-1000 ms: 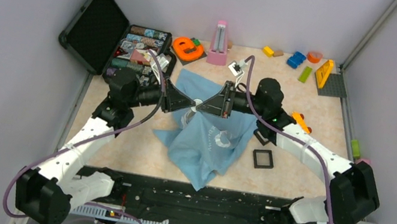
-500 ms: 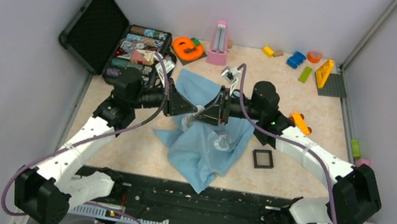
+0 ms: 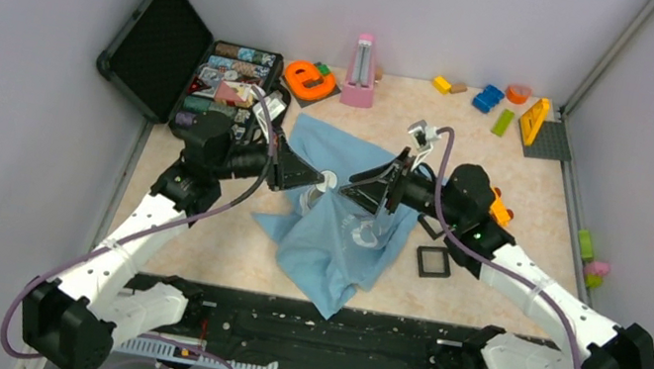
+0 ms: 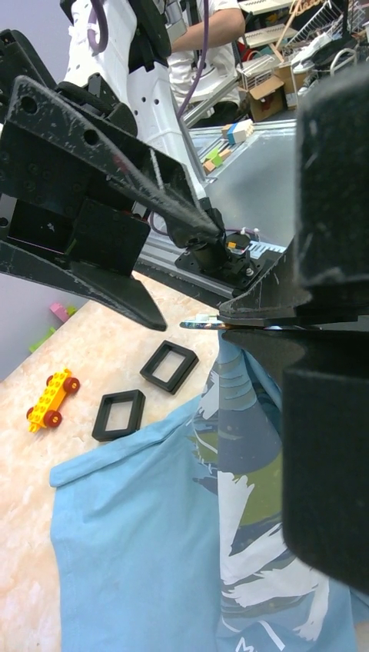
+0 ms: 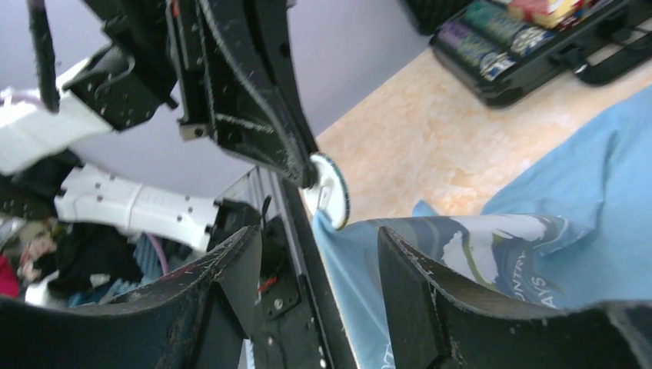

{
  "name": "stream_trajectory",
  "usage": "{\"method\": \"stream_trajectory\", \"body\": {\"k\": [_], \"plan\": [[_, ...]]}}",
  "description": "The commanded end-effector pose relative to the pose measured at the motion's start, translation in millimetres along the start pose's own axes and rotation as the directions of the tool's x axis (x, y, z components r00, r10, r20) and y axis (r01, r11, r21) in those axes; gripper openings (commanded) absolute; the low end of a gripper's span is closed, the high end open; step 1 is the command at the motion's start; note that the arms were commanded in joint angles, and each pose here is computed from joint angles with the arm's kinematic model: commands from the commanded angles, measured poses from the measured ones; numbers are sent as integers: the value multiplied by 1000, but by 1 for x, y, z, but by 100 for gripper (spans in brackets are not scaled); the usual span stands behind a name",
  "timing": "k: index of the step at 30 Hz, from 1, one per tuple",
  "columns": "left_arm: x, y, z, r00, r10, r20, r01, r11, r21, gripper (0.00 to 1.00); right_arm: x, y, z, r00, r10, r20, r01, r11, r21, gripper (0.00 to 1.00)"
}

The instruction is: Remove the brooch from the garment

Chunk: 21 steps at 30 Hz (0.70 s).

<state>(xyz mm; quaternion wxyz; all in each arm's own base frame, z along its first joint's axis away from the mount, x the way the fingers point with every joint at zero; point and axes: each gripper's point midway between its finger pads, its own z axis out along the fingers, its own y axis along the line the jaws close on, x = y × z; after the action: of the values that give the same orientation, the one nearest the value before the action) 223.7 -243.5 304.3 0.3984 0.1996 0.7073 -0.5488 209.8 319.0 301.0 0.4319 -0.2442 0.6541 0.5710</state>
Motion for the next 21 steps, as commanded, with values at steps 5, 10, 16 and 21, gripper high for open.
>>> {"method": "stream_trajectory", "body": {"k": [5, 10, 16, 21], "plan": [[-19, -17, -3, 996, 47, 72, -50, 998, 49, 0, -30, -17, 0, 989, 7, 149, -29, 989, 143, 57], [-20, -17, -2, 996, 43, 78, -47, 998, 48, 0, -28, -5, 11, 989, -1, 145, -13, 996, 92, 58], [-21, -17, -2, 995, 42, 88, -46, 998, 49, 0, -24, 6, 22, 993, -8, 122, 2, 999, 49, 52], [-22, -19, -2, 995, 42, 89, -47, 997, 58, 0, -21, 5, 25, 994, -1, 110, -4, 999, 43, 46]]}}
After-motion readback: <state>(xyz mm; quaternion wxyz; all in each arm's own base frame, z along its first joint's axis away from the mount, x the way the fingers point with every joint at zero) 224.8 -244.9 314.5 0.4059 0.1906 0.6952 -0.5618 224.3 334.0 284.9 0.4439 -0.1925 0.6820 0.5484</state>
